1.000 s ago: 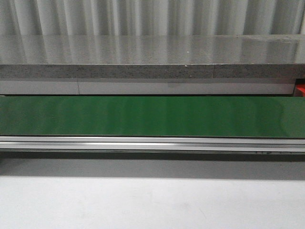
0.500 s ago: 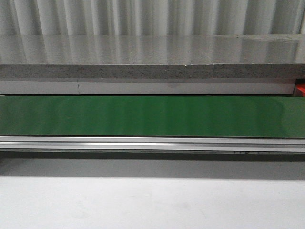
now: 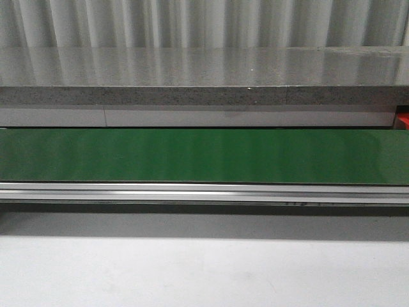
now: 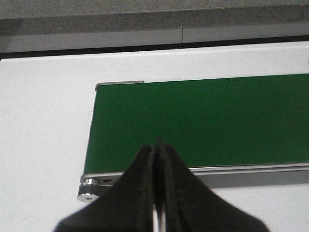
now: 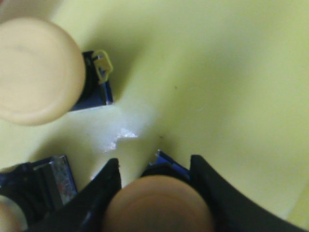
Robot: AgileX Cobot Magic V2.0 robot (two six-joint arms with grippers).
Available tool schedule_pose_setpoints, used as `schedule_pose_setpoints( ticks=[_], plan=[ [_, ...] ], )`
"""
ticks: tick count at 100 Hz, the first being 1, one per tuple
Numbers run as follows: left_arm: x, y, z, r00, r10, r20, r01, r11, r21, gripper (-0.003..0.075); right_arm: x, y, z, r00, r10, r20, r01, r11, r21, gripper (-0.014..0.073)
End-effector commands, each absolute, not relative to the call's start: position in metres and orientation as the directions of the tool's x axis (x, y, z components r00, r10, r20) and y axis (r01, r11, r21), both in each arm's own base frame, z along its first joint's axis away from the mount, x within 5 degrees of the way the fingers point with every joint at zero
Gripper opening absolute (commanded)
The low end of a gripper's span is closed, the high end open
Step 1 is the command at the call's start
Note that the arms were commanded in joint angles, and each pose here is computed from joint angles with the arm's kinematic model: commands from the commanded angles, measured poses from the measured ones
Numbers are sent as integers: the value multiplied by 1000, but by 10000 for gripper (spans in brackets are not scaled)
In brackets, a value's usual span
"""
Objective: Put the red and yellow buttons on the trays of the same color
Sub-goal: 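Carry the yellow button into the yellow tray and open the right gripper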
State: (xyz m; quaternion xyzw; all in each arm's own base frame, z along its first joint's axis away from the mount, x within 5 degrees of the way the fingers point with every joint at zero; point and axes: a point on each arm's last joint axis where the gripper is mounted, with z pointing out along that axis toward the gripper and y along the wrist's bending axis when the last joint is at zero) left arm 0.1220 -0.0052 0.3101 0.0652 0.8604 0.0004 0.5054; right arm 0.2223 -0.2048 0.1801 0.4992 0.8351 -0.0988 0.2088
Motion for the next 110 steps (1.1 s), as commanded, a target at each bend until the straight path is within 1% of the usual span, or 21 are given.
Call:
schedule_pose_setpoints(
  ticks=[1,12,19,26,36,46,83,88,95,110],
  plan=[
    [125,-6,324,-395,98,-913,103,993,61,-20,223,-209,195,-405,762,-505,868,494,51,357],
    [125,-6,324,-395,98,-913,103,993,61,-20,223,-209,195,-405,762,-505,868,494,51,476],
    [125,-6,324,-395,98,-913,103,993,61,-20,223,-209,195,-405,763,-504,868,494,50,530],
    [125,-6,324,-395,98,-913,103,993,61,-20,223,-209,196,-405,764,-502,869,492,48,562],
    [125,-6,324,-395,98,-913,103,993,61,-20,222,-210,201,-405,769,-496,874,485,39,563],
    [125,-6,324,-395,98,-913,103,993,61,-20,221,-209,212,-394,762,-514,876,481,43,563],
    [125,-6,324,-395,98,-913,103,993,61,-20,201,-188,280,-290,674,-679,858,497,127,563],
    [125,-6,324,-395,98,-913,103,993,61,-20,201,-180,290,-281,654,-702,844,517,145,563],
    [125,-6,324,-395,98,-913,103,993,61,-20,205,-163,304,-288,609,-739,800,577,164,563],
    [125,-6,324,-395,98,-913,103,993,61,-20,216,-111,335,-350,431,-832,614,776,144,563]
  ],
)
